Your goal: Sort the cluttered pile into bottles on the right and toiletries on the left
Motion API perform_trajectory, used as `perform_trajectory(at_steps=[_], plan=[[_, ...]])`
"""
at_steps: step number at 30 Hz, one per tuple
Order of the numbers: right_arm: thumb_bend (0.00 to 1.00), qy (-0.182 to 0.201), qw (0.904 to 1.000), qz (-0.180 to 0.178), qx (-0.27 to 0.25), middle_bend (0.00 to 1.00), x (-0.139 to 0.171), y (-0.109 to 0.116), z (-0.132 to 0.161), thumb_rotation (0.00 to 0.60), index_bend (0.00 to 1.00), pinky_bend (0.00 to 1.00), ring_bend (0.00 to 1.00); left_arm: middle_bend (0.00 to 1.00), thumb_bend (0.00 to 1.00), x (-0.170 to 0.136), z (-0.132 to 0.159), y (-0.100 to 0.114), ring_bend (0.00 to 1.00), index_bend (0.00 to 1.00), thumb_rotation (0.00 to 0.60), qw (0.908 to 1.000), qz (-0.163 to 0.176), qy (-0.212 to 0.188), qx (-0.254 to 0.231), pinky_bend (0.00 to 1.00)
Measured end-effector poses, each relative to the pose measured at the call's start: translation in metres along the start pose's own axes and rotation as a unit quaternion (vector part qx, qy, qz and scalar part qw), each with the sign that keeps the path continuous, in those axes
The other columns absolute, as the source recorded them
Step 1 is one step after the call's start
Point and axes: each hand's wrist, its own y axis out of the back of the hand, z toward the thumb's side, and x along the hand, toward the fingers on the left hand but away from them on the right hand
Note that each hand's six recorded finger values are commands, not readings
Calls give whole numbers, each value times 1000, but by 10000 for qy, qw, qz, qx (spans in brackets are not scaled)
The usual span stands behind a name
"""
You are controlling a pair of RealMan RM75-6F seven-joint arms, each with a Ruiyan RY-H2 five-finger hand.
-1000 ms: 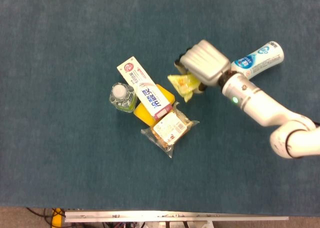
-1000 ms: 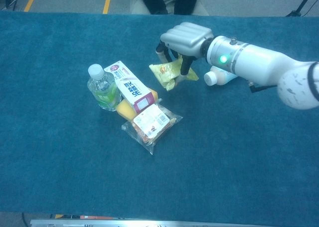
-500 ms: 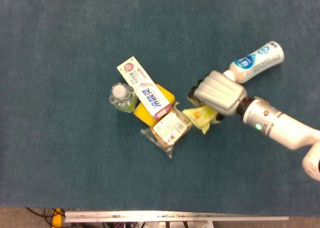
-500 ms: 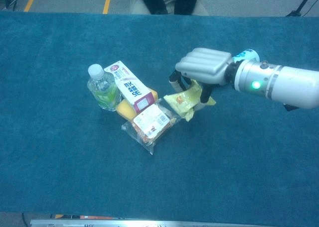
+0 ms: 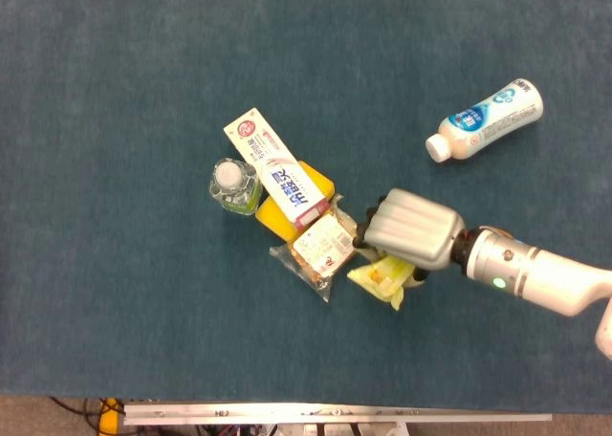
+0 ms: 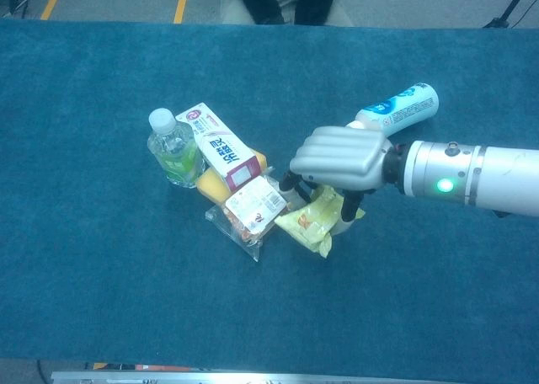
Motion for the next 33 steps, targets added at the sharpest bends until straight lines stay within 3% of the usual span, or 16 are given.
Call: perform_trajectory(at_steps=[10, 22, 33], plan=[[0, 187, 9997, 86, 155, 357, 4, -4, 8, 600, 219, 468, 300, 357, 368, -1, 0, 1, 291, 335, 600, 10000, 25, -7, -15, 240], [0, -94, 9979, -627, -125, 352, 5, 26, -6, 600, 211, 466, 289, 357, 368, 1, 1, 4, 291, 335, 600, 10000, 50, -71, 23, 240], [0, -848, 9902, -1094, -191, 352, 30, 48, -45, 600, 211, 466, 289, 352, 369, 21, 20, 4, 291, 333, 600, 9985, -129, -535, 33, 240]])
